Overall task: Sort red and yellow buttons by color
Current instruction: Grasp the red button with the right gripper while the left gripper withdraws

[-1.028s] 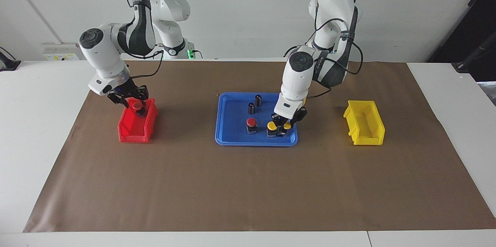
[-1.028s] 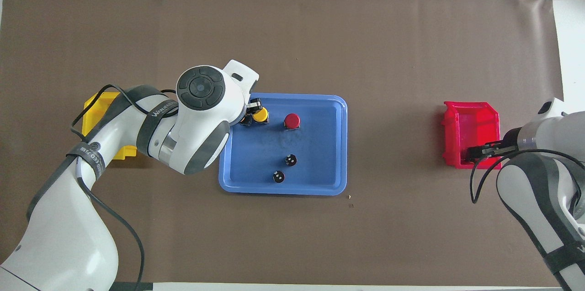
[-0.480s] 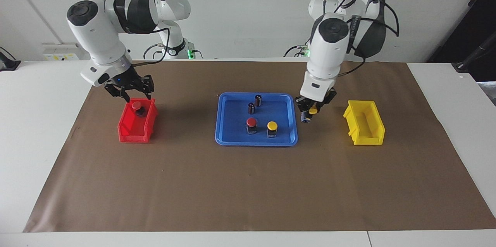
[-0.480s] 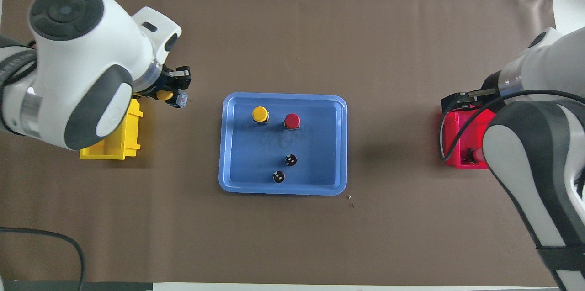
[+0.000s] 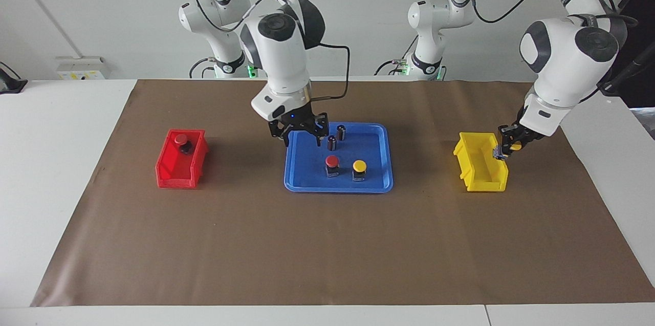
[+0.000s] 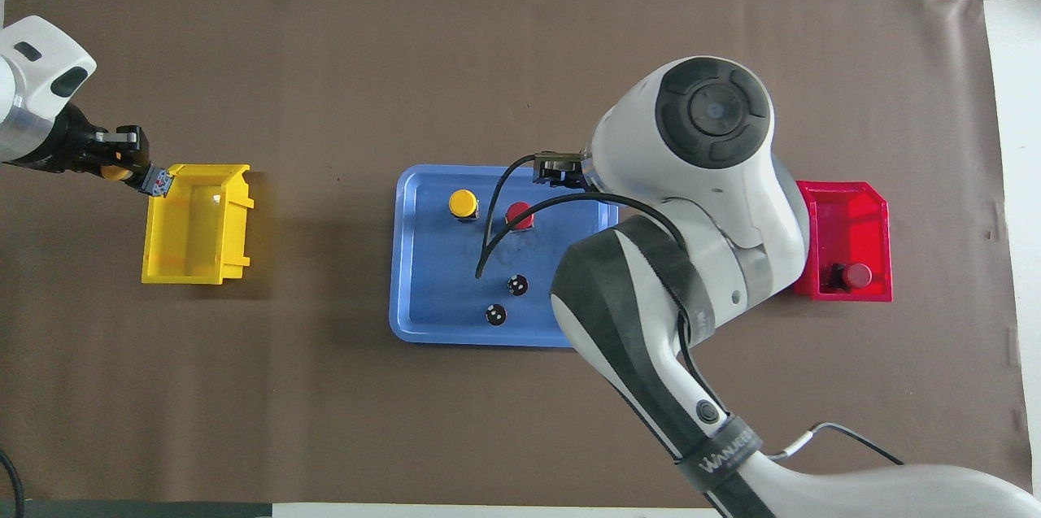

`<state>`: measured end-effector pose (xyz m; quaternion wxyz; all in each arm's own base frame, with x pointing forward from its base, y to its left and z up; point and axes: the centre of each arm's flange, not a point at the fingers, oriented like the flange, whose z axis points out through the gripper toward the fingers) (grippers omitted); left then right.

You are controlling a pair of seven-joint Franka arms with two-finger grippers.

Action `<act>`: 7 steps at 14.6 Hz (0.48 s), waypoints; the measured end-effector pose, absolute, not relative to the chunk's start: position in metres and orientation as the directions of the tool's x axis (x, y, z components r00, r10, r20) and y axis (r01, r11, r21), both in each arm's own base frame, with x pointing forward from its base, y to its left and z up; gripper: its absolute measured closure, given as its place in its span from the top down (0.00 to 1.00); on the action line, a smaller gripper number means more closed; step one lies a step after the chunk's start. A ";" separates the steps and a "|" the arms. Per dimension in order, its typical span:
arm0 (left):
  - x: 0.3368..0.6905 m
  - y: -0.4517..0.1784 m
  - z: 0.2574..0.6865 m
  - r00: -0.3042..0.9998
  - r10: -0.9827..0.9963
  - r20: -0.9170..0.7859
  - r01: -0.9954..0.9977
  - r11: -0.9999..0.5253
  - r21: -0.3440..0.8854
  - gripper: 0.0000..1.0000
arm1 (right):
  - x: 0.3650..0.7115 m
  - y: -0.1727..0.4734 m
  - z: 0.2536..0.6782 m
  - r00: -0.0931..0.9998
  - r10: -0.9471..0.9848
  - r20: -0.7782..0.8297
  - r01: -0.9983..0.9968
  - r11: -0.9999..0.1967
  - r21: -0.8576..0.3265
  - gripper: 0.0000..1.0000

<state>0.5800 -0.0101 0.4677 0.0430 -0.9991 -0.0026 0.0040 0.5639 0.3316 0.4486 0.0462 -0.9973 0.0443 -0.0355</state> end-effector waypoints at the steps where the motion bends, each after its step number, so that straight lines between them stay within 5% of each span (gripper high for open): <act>1: 0.569 -0.005 0.453 1.000 0.007 -0.003 0.006 -0.996 -0.086 0.41 | 0.564 0.341 0.435 0.993 -0.099 0.063 -0.093 -0.991 -0.095 0.89; 7: 0.529 -0.005 0.413 1.000 -0.002 -0.024 -0.004 -0.996 -0.088 0.41 | 0.553 0.375 0.391 0.996 -0.046 0.074 -0.043 -0.998 -0.044 0.89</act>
